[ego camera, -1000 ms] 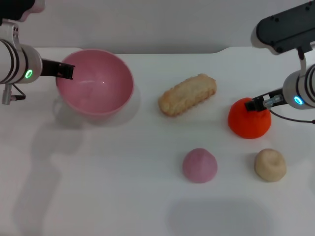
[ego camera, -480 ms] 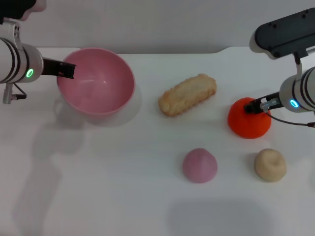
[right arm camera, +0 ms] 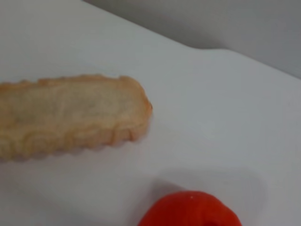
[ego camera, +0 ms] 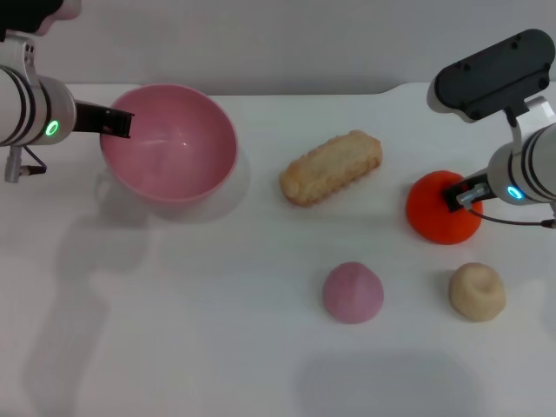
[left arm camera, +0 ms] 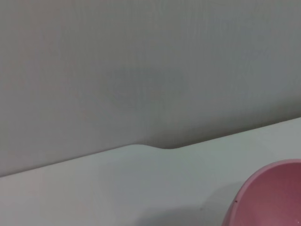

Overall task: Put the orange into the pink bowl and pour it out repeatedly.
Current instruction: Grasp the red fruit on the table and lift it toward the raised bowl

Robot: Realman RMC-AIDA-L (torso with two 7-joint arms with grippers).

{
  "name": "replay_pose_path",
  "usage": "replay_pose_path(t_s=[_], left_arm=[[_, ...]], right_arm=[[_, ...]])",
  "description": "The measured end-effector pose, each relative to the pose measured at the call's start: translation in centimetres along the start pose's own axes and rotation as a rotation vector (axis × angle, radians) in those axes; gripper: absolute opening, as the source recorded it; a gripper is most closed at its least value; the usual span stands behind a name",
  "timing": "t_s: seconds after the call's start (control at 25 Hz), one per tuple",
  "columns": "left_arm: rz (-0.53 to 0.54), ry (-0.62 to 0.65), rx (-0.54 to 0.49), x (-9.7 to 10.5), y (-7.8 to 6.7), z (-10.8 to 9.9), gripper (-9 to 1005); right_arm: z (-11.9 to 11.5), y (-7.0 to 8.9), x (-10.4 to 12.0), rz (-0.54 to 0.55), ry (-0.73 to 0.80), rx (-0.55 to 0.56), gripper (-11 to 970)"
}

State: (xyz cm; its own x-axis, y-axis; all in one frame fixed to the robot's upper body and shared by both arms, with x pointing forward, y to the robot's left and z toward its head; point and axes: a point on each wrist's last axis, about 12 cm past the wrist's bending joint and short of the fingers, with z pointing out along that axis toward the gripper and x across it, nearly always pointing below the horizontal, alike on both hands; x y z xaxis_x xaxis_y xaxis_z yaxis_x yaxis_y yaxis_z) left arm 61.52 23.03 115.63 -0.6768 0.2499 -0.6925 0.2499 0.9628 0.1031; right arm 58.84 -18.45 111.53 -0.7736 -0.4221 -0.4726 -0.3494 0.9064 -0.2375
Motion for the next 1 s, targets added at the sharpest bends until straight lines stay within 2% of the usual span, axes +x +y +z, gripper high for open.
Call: replay_pose_path(t_s=[0.2,0.32,0.64,0.76,1.0], left_arm=[[0.006,-0.002,0.003,-0.1,-0.2,0.0,49],[0.008,-0.008,0.005,-0.2,-0.3,-0.1,49],[0.022,-0.012,0.009,-0.5,-0.5,-0.2,49],[0.023,-0.012,0.01,-0.5,-0.5,-0.2,49],[0.025,-0.009,0.01,-0.5,-0.6,-0.1,48]], right_arm=[[-0.3,-0.1,-0.4,0.011,-0.044,-0.006,269],[-0.9,0.0,-0.9,0.009,-0.078,-0.008,208],[-4.6,-0.4,-3.4,-0.008,-0.215,0.009,41],[-4.9,-0.5,-3.6,-0.008,-0.223,0.012,25],[-3.6,-0.5,-2.7,0.01,-0.182,0.006,11]])
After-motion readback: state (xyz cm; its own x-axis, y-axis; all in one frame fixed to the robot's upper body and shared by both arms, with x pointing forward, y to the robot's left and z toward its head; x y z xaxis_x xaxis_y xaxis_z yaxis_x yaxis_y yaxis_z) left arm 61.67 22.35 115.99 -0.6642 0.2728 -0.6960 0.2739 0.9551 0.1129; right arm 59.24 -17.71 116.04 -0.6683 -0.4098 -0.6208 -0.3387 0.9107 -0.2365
